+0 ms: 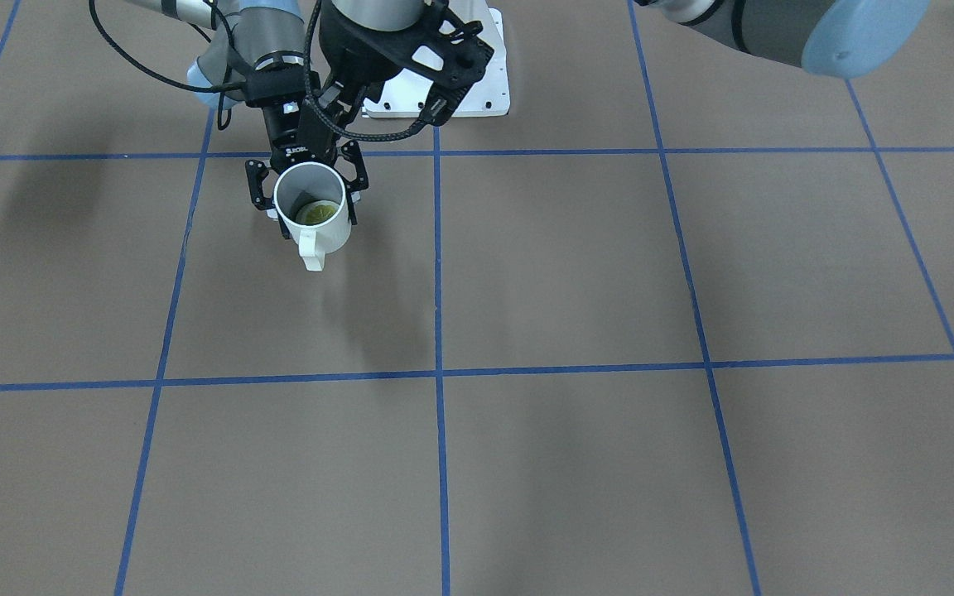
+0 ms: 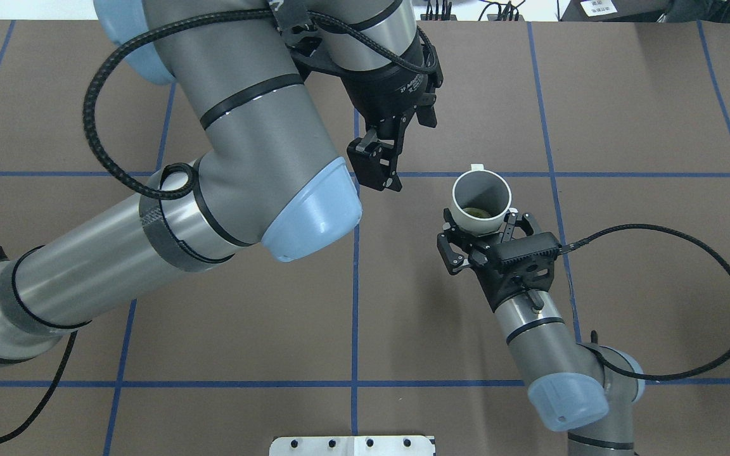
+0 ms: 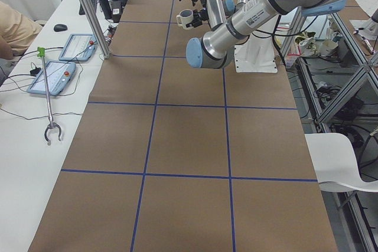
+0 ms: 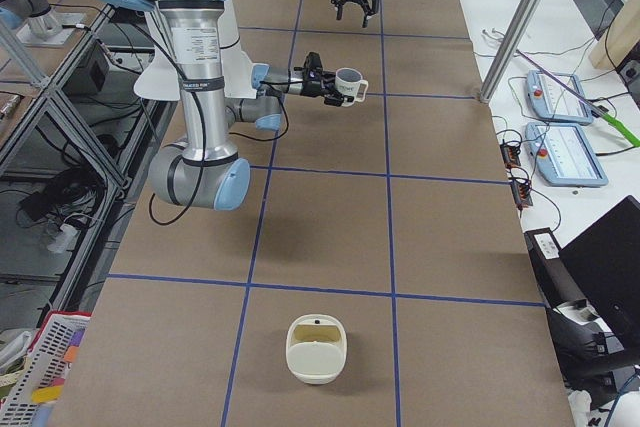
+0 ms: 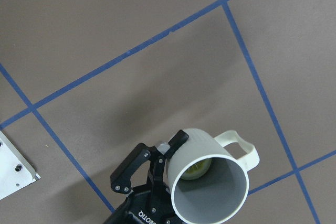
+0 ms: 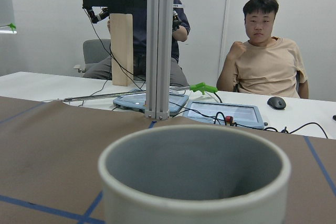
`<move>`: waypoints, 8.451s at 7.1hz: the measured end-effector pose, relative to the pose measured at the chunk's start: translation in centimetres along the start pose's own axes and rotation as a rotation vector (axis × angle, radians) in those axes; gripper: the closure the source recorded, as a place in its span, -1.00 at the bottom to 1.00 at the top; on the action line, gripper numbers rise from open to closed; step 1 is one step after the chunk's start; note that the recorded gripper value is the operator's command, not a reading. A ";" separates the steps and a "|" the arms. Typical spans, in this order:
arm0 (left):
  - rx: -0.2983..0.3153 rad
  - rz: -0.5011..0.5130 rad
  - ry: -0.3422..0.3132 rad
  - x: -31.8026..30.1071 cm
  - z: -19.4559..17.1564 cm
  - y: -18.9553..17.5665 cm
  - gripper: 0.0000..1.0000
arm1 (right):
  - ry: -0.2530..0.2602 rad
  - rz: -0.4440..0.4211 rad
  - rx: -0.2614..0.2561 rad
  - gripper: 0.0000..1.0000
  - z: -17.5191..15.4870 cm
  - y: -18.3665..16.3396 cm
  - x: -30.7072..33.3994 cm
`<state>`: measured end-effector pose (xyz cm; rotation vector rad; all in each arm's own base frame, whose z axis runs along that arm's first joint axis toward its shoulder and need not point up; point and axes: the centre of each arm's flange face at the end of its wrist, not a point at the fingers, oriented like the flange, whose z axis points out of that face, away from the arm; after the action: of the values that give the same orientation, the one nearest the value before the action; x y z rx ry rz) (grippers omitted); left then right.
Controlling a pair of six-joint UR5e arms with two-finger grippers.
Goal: Left arm hands cup to right arm to dump lemon
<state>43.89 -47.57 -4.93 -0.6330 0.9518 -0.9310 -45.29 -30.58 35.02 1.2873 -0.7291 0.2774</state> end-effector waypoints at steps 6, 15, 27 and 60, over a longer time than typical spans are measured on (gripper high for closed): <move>0.049 -0.040 0.004 -0.3 0.5 -5.3 -1.00 | -0.071 0.172 -0.136 0.63 -4.8 3.4 46.9; 0.051 -0.042 0.005 -0.3 0.5 -5.4 -1.00 | -0.008 1.377 -0.134 0.69 -13.9 0.7 61.2; 0.062 -0.052 0.026 -0.2 -1.2 -6.0 -1.00 | 0.007 2.200 -0.059 0.61 -16.7 2.9 65.0; 0.193 0.139 0.129 0.8 1.4 -4.0 -0.99 | 0.175 0.297 -0.058 0.44 10.0 -4.7 -1.5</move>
<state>43.87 -50.06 -1.41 -0.3423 0.9930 -0.9348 -47.10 -40.96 31.43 1.0825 -0.7715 0.5983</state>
